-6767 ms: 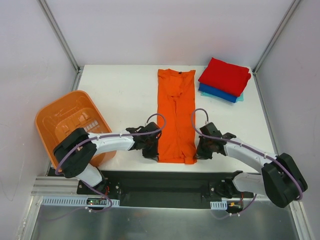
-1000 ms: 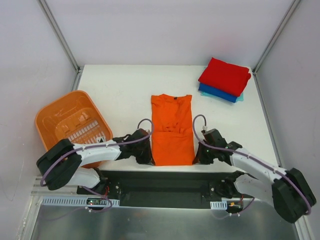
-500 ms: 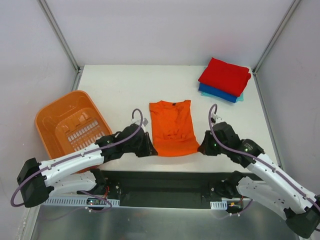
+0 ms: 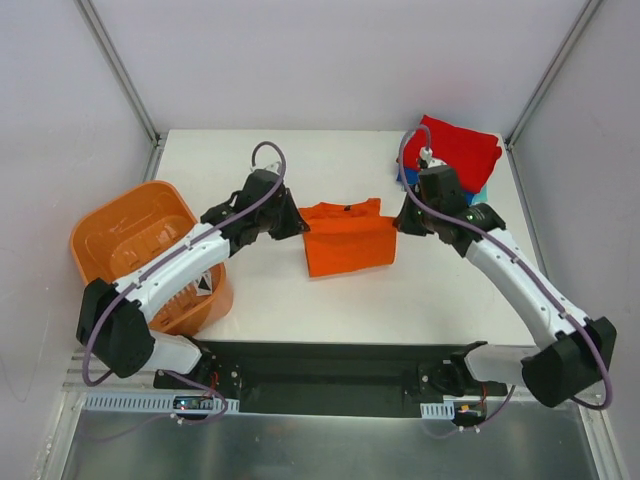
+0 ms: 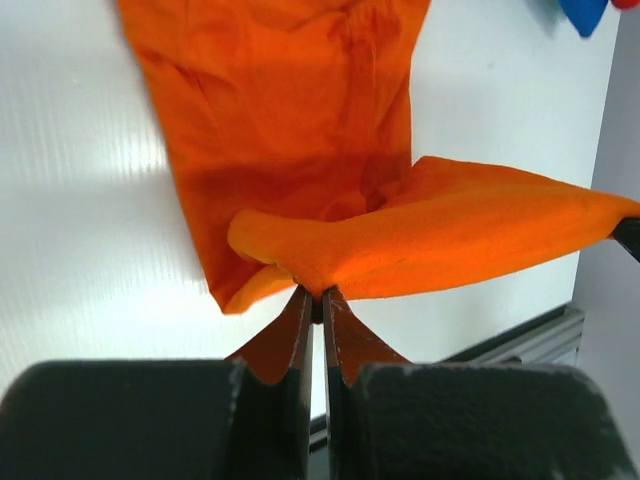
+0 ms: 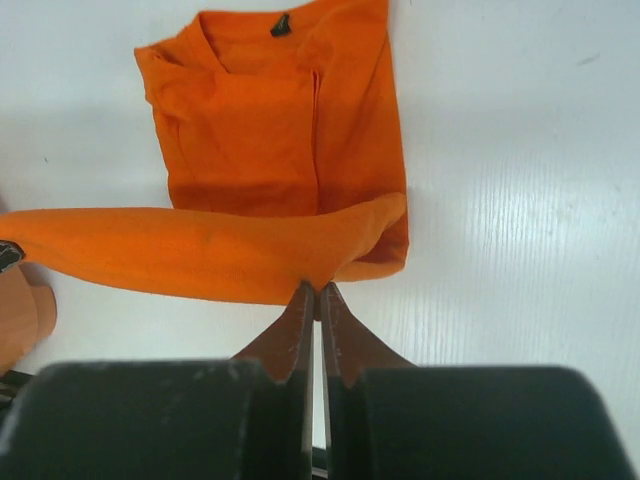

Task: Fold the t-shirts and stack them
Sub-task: Fold the tshirt

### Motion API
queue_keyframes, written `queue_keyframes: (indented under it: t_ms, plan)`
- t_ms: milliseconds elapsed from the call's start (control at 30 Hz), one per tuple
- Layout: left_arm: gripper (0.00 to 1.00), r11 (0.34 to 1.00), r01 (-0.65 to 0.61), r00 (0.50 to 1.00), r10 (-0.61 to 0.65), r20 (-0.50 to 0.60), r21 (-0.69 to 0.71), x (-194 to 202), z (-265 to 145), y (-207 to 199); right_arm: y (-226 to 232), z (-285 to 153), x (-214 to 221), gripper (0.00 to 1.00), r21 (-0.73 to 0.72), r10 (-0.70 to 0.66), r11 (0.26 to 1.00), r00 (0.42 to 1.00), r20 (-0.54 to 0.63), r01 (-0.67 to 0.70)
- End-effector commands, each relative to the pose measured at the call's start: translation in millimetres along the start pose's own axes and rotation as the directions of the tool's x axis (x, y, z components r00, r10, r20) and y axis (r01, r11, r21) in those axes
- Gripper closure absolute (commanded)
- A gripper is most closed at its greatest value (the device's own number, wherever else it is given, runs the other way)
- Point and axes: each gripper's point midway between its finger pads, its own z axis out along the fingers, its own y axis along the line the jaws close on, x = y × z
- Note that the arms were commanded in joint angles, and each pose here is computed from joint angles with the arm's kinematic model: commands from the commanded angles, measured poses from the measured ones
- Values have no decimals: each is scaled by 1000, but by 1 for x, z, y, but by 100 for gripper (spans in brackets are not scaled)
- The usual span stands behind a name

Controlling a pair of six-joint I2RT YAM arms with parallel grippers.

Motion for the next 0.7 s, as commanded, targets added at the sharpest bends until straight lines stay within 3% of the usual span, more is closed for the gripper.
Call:
queue_keyframes:
  t_ms: [0, 433, 667]
  plan:
    - [100, 998, -21, 999, 22, 29, -51, -33, 10, 11, 1, 19, -43, 99, -19, -14, 1000, 999, 33, 15]
    - [100, 996, 12, 999, -16, -47, -87, -77, 78, 36, -10, 110, -83, 99, -35, 48, 998, 996, -80, -51]
    - [100, 996, 37, 992, -47, -114, -86, -84, 117, 52, -24, 164, -75, 99, -21, 99, 994, 980, -172, -104]
